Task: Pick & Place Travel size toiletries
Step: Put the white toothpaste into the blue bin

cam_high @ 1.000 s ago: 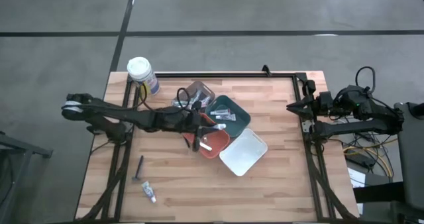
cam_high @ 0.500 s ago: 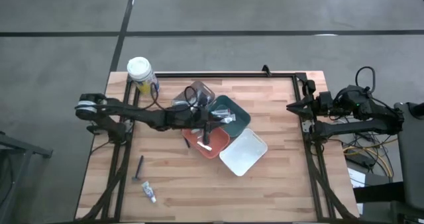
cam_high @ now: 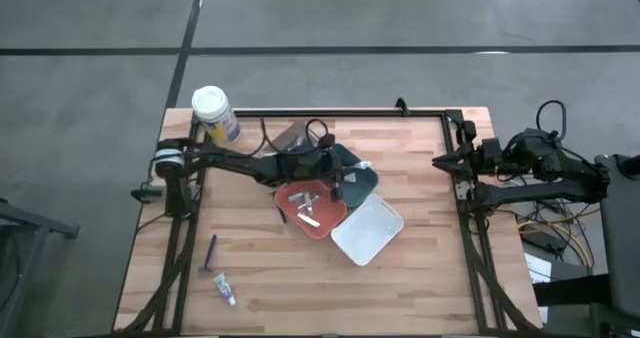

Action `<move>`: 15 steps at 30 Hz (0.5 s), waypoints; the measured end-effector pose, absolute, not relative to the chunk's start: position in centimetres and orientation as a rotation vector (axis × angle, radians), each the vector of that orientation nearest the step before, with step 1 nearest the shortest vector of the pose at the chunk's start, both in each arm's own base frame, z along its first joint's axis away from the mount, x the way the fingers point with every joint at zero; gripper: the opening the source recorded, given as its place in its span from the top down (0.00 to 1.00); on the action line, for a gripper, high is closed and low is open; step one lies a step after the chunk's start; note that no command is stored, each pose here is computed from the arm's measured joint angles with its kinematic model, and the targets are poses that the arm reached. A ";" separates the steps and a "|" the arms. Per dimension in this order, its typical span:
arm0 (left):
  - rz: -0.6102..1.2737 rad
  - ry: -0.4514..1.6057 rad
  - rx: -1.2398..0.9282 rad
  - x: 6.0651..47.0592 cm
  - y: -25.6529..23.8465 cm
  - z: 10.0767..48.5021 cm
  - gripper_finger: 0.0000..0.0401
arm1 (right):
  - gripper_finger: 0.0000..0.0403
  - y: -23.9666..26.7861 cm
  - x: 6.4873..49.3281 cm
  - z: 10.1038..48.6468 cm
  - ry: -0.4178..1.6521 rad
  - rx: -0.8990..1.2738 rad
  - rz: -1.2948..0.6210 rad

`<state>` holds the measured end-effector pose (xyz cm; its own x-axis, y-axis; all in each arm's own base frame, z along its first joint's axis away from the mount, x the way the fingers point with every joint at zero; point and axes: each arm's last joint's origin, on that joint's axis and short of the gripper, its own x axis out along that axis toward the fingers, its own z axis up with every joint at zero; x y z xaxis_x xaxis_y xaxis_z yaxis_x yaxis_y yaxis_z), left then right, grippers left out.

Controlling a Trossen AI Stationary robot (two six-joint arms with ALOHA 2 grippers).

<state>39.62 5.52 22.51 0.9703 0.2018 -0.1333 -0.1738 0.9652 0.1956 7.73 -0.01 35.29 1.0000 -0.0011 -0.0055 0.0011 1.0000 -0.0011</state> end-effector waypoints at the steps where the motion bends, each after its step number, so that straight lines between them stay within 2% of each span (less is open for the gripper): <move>1: 0.198 0.157 0.188 39.8 5.9 22.3 0.88 | 0.92 0.0 7.7 35.3 0.005 -0.002 0.000; 8: 0.241 0.200 0.176 39.9 7.8 21.3 0.88 | 0.92 0.0 7.7 35.3 0.005 -0.001 0.000; 15: 0.206 0.217 0.099 39.8 7.9 21.2 0.86 | 0.92 0.0 7.7 35.3 0.005 -0.002 -0.001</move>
<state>39.82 7.94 21.17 0.9555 0.2136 -0.2037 -0.1923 0.9740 0.1195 7.72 0.00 35.29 1.0000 -0.0006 -0.0050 0.0006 1.0000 -0.0018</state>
